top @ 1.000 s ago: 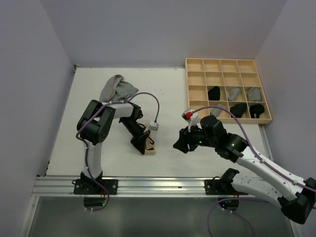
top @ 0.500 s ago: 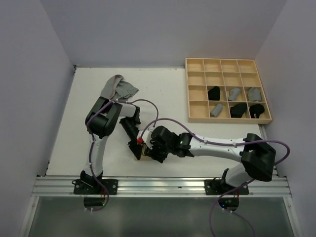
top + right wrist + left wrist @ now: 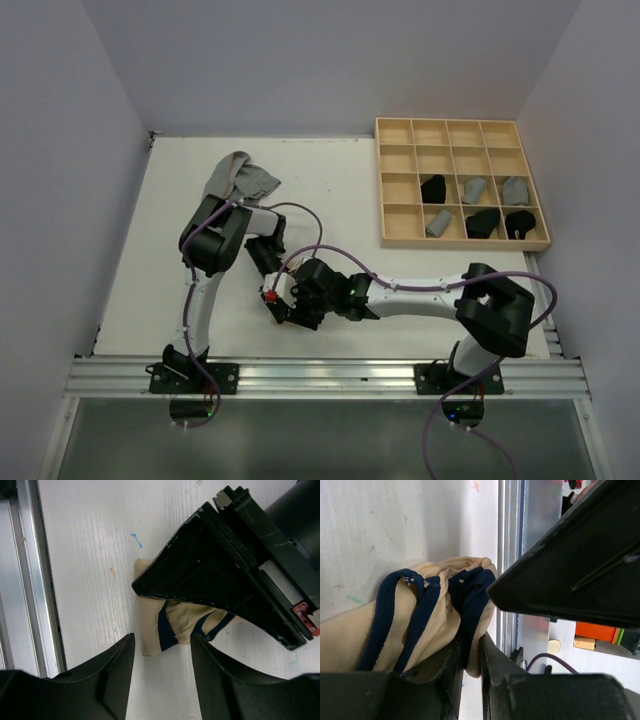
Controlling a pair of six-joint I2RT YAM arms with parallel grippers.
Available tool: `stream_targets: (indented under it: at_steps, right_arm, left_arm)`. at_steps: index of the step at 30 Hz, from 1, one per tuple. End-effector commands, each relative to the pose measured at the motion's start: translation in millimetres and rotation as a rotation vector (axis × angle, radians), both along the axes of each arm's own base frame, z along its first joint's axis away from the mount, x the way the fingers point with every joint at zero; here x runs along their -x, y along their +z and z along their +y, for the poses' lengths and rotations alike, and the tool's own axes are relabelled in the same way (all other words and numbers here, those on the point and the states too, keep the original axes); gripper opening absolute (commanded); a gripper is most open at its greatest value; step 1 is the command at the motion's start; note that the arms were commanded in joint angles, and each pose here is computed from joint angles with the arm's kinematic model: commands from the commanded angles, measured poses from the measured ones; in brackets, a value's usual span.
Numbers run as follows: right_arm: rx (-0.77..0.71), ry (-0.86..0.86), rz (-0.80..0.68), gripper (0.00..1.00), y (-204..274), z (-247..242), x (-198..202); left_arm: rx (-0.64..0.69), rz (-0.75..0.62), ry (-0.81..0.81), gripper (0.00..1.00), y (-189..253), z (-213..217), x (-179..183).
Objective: Roll the underwear
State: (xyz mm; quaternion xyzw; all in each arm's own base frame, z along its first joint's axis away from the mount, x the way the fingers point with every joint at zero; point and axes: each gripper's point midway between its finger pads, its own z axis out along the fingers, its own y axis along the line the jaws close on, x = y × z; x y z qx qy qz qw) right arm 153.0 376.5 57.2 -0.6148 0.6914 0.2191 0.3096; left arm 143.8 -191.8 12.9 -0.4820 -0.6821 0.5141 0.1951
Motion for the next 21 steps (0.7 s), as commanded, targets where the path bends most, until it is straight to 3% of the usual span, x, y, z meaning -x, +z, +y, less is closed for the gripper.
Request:
stream_targets:
  at_steps: [1,11,13,15,18,21]
  right_arm:
    - [-0.044,0.051,0.0,0.52,-2,15,5]
    - [-0.005,0.057,0.055,0.45,-41,26,10]
    - [0.01,0.044,0.069,0.19,-48,25,11]
    - [0.024,0.027,0.092,0.01,-52,21,13]
    - [0.008,-0.004,0.15,0.0,-52,15,22]
    - [0.018,-0.047,0.236,0.0,-61,8,31]
  left_arm:
    - [0.035,-0.258,-0.137,0.25,-60,15,-34]
    - [0.048,-0.264,-0.122,0.28,-59,11,-37]
    - [0.062,-0.284,-0.107,0.33,-56,7,-42]
    - [0.09,-0.32,-0.084,0.37,-46,2,-49]
    - [0.124,-0.405,-0.035,0.46,-25,1,-73]
    - [0.184,-0.496,0.018,0.48,13,1,-99]
